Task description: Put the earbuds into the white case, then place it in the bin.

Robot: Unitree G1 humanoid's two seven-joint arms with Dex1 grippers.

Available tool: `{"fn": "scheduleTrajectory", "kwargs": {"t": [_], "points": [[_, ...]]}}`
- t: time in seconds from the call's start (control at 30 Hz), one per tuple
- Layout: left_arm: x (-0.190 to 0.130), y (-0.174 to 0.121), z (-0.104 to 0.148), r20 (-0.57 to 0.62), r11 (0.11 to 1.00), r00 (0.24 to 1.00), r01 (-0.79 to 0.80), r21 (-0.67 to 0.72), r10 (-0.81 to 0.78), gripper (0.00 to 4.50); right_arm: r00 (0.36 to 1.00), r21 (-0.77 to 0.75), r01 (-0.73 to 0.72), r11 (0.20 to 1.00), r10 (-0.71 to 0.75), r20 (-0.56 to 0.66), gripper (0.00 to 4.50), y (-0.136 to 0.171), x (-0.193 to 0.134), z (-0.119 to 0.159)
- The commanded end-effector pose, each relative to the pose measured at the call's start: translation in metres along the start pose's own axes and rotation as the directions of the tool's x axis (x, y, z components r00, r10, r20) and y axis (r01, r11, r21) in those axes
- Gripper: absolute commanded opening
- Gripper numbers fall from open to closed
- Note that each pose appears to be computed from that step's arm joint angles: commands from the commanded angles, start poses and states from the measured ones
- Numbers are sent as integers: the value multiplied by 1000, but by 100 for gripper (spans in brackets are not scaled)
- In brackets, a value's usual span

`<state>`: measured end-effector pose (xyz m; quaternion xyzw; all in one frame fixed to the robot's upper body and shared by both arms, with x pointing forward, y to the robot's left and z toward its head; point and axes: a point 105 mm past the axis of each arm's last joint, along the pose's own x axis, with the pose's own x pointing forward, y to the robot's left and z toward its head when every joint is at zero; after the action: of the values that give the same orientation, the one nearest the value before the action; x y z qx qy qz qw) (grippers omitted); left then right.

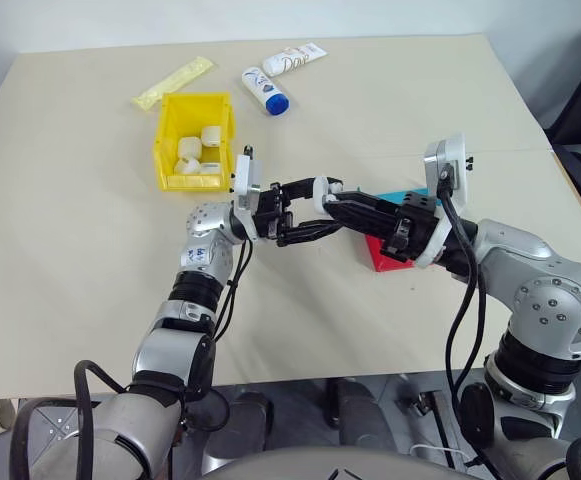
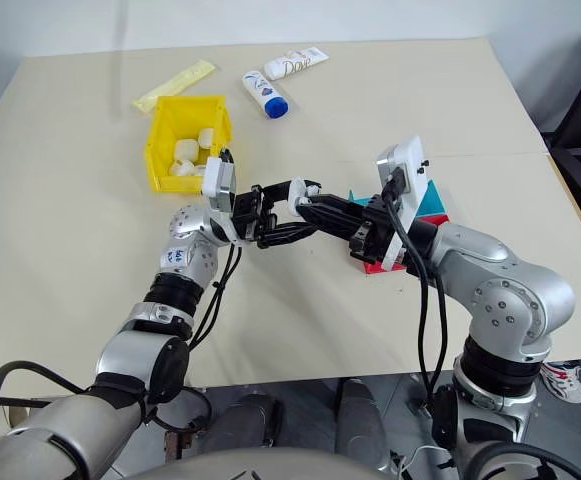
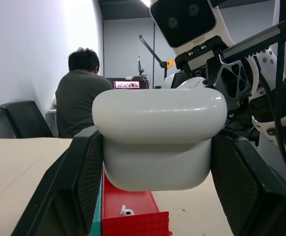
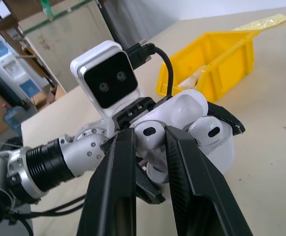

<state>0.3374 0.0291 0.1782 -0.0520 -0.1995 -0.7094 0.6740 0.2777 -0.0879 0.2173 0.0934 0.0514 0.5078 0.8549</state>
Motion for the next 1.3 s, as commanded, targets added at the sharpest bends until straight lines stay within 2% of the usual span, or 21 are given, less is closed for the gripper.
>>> {"fn": "scheduleTrajectory", "kwargs": {"t": [0.03,0.37,0.9,1.3], "points": [[0,8,26,82,995,997,-24,96,16,281,993,24,104,994,-102,-65,49,-16,-9,-15],[-2,6,27,85,993,996,-21,112,12,281,984,47,177,983,-175,-37,49,-29,-13,-14],[-6,9,31,93,986,995,-43,162,29,281,955,197,287,937,-264,-134,49,-39,-19,-48],[-4,6,27,73,986,997,-19,165,7,281,948,174,301,938,-275,-159,49,-42,-13,-49]]}}
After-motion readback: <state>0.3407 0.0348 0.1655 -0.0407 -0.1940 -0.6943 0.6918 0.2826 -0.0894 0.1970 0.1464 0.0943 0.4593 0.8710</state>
